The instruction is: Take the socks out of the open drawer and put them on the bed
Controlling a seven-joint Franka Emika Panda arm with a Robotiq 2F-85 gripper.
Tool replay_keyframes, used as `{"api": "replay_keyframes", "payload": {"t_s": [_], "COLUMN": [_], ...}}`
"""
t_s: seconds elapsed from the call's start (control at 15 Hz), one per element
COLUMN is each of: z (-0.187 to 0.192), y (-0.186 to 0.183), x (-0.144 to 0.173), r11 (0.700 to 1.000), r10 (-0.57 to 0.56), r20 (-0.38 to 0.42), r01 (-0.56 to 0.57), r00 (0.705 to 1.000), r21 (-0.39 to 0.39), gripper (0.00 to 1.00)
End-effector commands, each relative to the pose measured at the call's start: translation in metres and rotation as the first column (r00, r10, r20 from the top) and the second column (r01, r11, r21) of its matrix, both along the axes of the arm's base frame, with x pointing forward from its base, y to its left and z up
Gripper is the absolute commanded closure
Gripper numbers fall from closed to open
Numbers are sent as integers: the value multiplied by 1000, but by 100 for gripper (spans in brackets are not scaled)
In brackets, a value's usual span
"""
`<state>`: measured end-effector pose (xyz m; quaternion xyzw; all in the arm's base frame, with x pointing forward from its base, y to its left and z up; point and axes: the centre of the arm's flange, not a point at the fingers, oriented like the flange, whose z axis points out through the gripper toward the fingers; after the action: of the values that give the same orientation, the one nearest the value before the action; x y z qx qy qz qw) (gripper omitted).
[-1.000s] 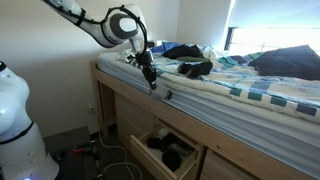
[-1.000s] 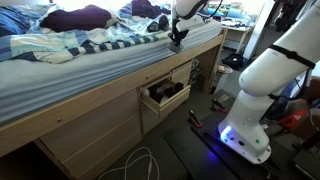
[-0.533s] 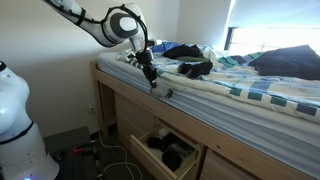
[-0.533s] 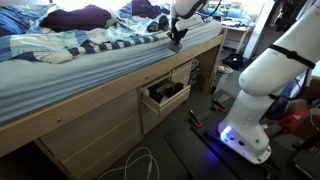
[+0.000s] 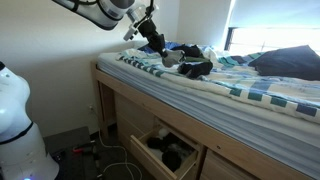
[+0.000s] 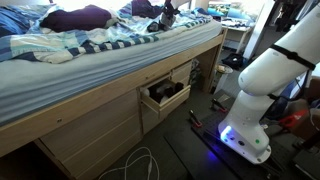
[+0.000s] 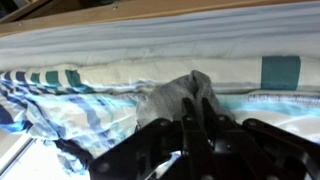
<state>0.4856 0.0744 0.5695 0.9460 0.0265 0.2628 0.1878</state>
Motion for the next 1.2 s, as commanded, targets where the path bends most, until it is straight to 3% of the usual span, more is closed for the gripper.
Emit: {"api": "replay_keyframes", "payload": {"t_s": [0.0,0.13,0.4,0.73,0.8,1.13], "z": [31,27,-6,-53,-58,-48], "y": [3,0,-10,-18,-18,-13], "x": [23,43,89,124,127,109], "r11": [996,990,974,957,956,966], "r10": [82,141,200,222,225,217], "r20": [92,168,311,330,325,318], "r01": [-77,-135,-222,-269,-273,-250], "r00": [992,976,929,917,918,923], "r21": [-54,-49,37,104,109,69], "gripper": [97,97,97,97,68,34]}}
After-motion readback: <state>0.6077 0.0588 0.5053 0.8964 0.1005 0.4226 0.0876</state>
